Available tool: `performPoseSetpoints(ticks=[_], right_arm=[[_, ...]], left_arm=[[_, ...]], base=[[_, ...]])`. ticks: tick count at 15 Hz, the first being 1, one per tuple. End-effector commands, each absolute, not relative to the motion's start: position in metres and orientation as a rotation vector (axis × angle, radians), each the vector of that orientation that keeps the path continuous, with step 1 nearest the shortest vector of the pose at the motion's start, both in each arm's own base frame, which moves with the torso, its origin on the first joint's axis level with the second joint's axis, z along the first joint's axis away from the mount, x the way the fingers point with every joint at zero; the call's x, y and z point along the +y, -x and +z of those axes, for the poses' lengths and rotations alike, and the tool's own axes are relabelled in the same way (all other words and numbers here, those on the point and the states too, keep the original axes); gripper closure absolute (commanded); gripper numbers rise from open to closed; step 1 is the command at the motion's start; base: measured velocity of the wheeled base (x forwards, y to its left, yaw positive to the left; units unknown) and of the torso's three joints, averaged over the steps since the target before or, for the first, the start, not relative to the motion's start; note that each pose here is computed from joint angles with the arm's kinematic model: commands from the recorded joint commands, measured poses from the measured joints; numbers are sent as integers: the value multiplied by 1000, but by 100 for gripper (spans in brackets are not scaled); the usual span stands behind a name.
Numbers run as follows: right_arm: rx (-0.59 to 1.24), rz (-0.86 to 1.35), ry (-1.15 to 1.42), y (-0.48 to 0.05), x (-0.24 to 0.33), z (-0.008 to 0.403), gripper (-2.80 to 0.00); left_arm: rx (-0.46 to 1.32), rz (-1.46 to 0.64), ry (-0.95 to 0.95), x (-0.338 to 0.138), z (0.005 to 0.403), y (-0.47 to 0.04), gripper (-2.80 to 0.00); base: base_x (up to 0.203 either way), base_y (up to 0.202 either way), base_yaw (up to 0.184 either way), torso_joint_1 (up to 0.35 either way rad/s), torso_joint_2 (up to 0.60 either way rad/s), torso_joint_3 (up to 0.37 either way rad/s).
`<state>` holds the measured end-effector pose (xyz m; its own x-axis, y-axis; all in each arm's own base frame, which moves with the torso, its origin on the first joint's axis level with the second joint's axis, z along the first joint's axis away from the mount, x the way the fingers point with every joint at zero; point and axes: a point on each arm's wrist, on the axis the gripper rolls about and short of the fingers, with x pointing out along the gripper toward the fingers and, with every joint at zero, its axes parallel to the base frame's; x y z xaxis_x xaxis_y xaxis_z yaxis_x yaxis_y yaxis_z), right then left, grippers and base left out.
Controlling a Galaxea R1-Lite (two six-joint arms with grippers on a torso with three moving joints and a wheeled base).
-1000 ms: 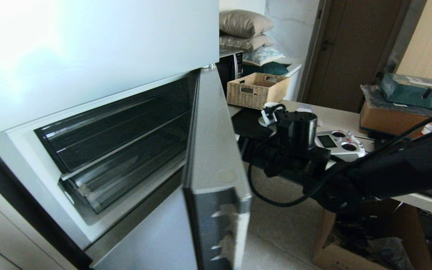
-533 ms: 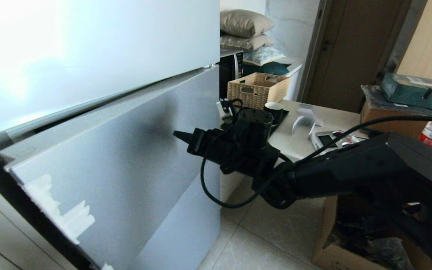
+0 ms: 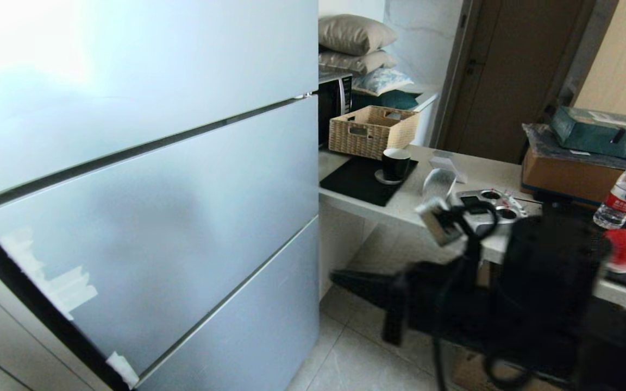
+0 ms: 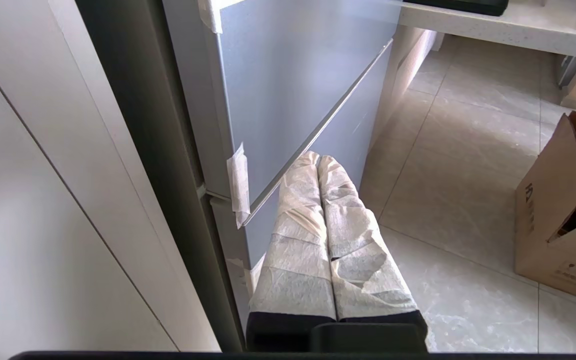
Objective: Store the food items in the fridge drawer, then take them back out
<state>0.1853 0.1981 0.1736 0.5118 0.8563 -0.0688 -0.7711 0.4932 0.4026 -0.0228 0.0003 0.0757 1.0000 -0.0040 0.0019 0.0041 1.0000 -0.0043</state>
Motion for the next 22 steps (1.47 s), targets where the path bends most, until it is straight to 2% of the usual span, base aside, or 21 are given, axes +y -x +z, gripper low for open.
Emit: performPoseSetpoints(ticks=[1,4,6,11,14,22], right_arm=[[128,923,-261,-131,134,184,0],[-29,612,-130,-90,53,178,0],[-99,463,-57,-50,20,167,0],[-152,288,78,22,3,109,0],[-31,14,68,24,0,80,0],[7,11,49,23,0,75,0]], left_arm=[[-4,-5,5,0,76,23,0],[-3,-5,5,0,76,23,0],[-3,-3,5,0,76,23,0],[-4,-5,5,0,76,23,0],[-3,-4,5,0,76,23,0],[-3,-4,5,0,76,23,0]], base=[[0,0,0,0,0,0],[0,0,0,0,0,0],[0,0,0,0,0,0],[0,0,0,0,0,0],[0,0,0,0,0,0],[0,0,0,0,0,0]])
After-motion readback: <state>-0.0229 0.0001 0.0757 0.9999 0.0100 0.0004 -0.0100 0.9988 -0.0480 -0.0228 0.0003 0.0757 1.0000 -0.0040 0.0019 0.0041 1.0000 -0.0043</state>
